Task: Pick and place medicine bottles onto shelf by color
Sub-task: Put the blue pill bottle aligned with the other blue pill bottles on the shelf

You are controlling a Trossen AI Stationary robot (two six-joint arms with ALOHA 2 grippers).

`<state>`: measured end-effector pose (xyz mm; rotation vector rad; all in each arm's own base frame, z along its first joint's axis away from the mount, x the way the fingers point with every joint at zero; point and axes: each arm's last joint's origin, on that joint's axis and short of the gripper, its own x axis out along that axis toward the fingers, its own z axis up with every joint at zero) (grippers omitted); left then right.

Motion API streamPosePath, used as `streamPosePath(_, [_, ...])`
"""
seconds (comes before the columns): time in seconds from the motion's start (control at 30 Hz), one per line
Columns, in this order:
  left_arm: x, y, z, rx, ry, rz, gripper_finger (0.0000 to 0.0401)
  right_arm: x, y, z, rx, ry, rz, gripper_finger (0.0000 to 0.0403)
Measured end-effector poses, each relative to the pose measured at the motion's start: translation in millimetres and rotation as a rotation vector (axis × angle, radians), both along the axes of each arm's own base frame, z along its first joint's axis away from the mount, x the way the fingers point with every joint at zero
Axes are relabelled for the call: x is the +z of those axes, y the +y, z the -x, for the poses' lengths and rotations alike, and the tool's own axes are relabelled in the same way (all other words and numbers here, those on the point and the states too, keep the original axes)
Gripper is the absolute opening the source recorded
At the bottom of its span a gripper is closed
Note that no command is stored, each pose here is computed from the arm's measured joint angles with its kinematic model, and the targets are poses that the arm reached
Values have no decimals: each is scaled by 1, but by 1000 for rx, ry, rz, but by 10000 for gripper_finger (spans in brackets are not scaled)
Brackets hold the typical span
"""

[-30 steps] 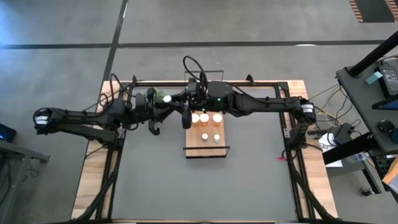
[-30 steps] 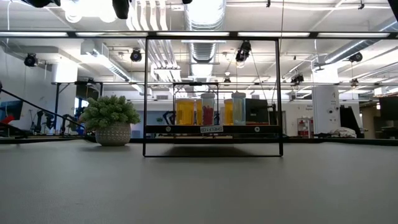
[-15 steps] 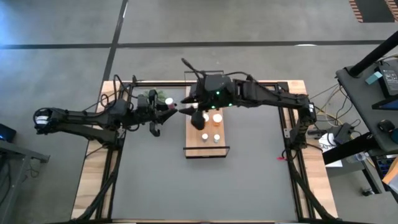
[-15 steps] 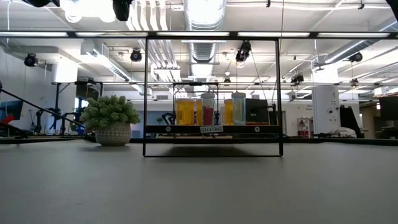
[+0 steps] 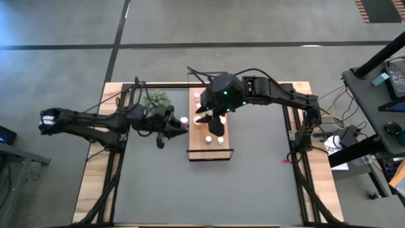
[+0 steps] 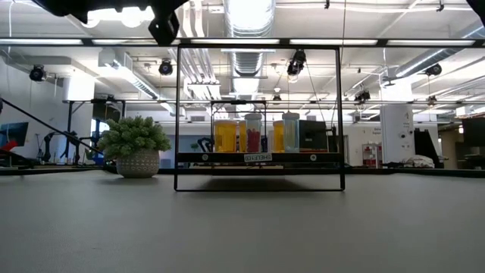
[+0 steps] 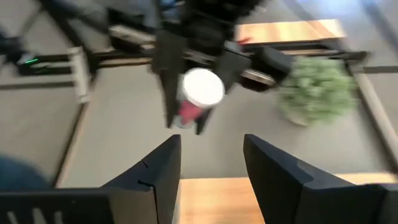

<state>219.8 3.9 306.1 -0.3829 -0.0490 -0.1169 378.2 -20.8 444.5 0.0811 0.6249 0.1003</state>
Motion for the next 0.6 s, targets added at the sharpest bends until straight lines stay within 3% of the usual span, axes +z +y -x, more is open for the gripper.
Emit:
streamPosePath(0.13, [-8, -3, -7, -115, 50, 59, 80, -6, 4, -4, 126, 11, -71, 158])
streamPosePath(0.3, [-15, -11, -13, -218, 89, 73, 80, -16, 6, -13, 160, 36, -89, 162])
streamPosePath(0.6, [-15, -16, -14, -251, 94, 72, 80, -41, 11, -35, 247, 84, -121, 195])
